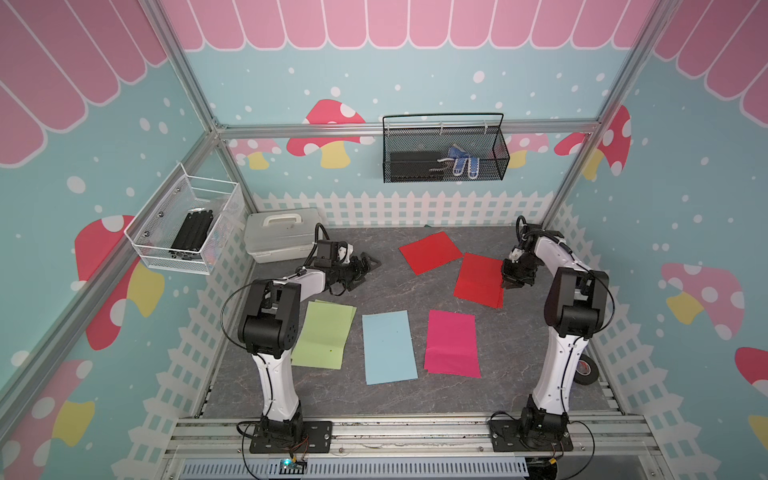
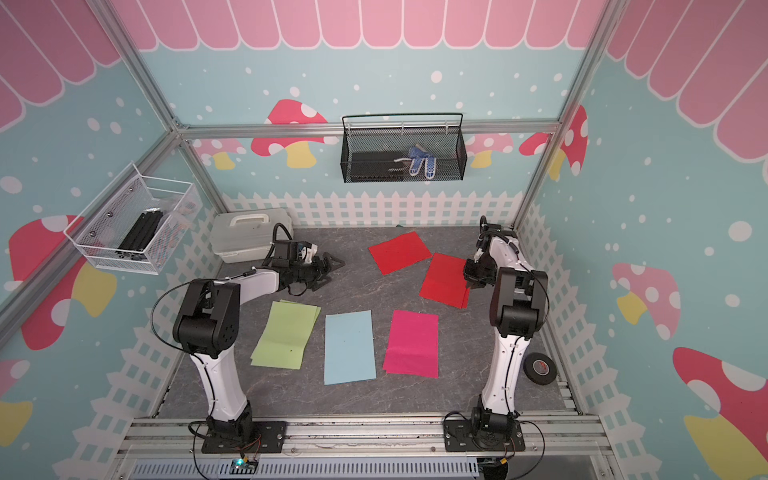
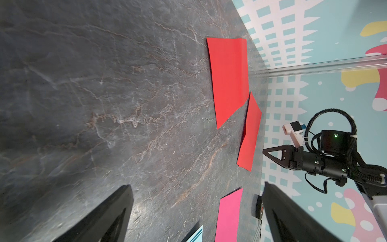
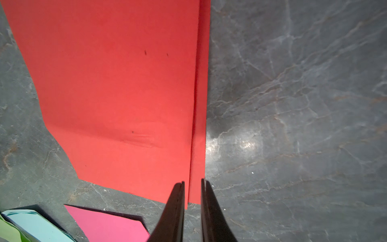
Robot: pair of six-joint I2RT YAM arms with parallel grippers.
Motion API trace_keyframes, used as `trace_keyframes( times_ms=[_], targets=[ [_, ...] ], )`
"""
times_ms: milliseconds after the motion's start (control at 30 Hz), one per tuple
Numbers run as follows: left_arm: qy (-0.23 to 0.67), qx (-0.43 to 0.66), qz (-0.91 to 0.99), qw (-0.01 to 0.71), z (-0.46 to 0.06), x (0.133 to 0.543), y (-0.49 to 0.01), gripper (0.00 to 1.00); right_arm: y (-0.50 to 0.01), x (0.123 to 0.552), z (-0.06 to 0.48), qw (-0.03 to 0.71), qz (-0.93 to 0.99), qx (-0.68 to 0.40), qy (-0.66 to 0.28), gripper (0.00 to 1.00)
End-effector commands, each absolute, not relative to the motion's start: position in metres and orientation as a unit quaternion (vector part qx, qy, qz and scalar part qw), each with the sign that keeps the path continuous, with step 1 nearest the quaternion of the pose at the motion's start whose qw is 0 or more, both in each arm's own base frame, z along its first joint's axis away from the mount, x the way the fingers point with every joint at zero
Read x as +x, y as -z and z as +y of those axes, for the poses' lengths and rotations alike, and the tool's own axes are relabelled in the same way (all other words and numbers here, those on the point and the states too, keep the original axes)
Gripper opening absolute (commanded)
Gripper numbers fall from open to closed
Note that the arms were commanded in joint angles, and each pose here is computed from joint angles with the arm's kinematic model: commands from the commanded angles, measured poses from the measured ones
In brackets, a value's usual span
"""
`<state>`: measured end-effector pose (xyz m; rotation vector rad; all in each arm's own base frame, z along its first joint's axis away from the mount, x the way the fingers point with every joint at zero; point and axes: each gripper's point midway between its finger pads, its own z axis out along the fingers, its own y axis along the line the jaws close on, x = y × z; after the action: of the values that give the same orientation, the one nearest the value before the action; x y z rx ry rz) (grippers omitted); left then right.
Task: Sort the scattered colored papers by color
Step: Place the colored paper.
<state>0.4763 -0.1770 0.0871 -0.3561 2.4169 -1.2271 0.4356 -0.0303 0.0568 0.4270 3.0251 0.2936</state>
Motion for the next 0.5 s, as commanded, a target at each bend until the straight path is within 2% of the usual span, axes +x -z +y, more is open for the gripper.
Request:
trace_keyframes(
  times_ms=[0, 167, 267, 400, 467],
  targets=[
    [0.444, -0.122, 0.865, 0.201, -0.178, 0.475, -0.086, 0.99, -0.084, 0.434, -0.029, 0.062, 0.983, 0.138, -0.101, 0.18],
    [0.445, -0.121, 0.864, 0.201, -0.183, 0.477, -0.088, 0.99, -0.107, 0.444, 0.000, 0.090, 0.984, 0.101, -0.113, 0.18],
    [0.452, -0.113, 0.862, 0.199, -0.197, 0.484, -0.090, 0.99, -0.111, 0.447, -0.011, 0.099, 0.984, 0.124, -0.076, 0.17],
    [0.460, -0.078, 0.863, 0.192, -0.239, 0.496, -0.101, 0.98, -0.107, 0.445, -0.023, 0.097, 0.985, 0.136, -0.041, 0.11],
    [0.463, -0.065, 0.864, 0.187, -0.260, 0.504, -0.104, 0.95, -0.100, 0.441, -0.025, 0.087, 0.986, 0.139, -0.036, 0.03]
  ],
)
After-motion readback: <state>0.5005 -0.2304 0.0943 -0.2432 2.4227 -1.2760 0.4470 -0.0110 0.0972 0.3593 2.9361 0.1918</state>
